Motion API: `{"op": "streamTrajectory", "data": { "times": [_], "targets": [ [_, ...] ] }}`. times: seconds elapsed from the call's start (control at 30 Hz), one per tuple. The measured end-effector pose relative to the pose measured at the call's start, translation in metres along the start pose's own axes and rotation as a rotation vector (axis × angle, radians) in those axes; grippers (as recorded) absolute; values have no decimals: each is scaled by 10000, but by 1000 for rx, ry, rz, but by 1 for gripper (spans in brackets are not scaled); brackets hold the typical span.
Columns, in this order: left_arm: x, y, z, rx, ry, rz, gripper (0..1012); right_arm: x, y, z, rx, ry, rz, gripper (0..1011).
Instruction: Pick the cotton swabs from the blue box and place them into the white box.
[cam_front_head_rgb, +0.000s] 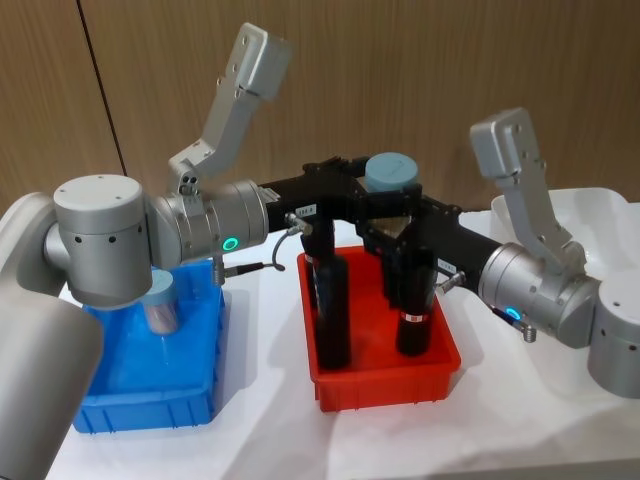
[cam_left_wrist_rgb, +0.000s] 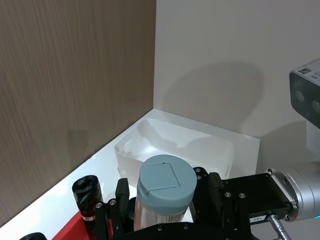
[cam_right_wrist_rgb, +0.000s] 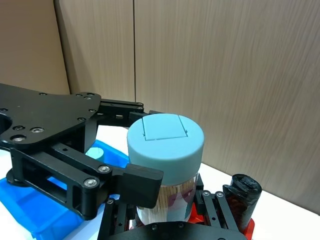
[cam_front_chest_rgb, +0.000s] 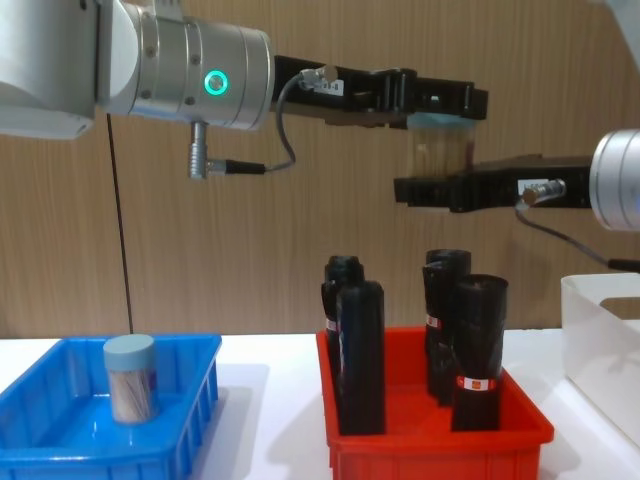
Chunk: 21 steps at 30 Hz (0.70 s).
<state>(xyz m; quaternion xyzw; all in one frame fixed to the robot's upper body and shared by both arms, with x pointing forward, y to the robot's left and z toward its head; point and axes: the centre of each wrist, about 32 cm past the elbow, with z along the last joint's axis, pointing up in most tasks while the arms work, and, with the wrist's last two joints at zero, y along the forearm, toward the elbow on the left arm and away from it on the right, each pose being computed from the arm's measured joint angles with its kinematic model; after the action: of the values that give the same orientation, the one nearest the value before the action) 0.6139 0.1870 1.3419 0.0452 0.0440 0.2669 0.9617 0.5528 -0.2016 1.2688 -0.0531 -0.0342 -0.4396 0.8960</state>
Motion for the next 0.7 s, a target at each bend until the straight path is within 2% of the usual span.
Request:
{"op": "streamTrajectory", "data": {
  "times": [0.37,0.7],
  "targets": [
    [1,1,1,-1,0,1,1003,42,-12,-54,-7,9,-27,632],
    [1,2,1,-1,0,1,1003,163,-24,-163,-26,15,-89,632]
  ]
}}
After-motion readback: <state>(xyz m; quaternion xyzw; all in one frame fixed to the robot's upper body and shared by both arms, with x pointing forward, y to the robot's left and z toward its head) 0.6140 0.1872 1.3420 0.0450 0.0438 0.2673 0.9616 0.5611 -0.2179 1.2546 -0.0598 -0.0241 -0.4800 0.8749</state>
